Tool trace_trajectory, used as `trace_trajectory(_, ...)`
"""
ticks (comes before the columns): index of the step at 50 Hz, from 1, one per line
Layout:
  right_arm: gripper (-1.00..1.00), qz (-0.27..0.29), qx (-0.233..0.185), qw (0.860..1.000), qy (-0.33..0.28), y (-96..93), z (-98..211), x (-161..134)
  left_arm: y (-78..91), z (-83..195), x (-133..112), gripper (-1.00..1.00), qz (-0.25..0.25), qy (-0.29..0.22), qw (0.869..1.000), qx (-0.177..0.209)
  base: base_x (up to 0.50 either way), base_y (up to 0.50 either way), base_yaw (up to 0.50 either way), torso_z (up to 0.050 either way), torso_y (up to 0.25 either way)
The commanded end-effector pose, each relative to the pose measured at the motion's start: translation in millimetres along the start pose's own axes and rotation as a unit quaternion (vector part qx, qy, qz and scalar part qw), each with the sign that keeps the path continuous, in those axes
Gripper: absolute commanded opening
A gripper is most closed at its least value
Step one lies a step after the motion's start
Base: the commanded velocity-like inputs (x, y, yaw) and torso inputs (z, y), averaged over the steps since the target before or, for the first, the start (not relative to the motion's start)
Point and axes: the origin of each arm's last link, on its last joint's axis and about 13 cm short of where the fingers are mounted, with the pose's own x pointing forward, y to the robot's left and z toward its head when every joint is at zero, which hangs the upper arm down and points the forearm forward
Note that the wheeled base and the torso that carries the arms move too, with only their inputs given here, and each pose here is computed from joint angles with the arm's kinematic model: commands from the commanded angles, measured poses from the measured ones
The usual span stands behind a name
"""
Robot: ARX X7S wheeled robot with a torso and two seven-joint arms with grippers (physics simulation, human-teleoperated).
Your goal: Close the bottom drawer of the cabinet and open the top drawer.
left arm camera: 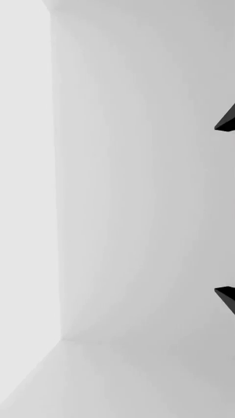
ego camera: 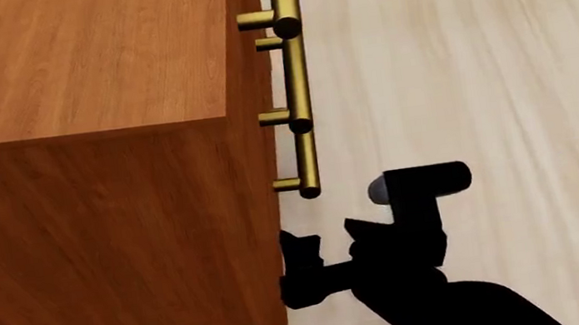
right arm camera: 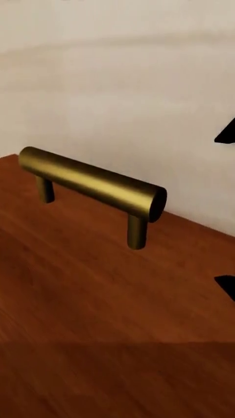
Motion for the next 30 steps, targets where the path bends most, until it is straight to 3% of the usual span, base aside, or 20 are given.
trace_trajectory(1, 1.0, 0.041, 0.005, 0.999, 0.006, 17.5, -6.0, 8.1, -0.6, -0.2, 1.1, 1.0, -0.001, -0.001, 1.0, -0.001, 0.01, 0.0, 0.01, 0.0, 0.0)
trace_trajectory(30, 1.0, 0.009, -0.026, 0.998, -0.057, 27.1, 1.9, -62.6, -6.4, -1.8, 1.6, 1.0, -0.008, -0.002, 1.0, -0.011, 0.0, 0.0, 0.0, 0.0, 0.0)
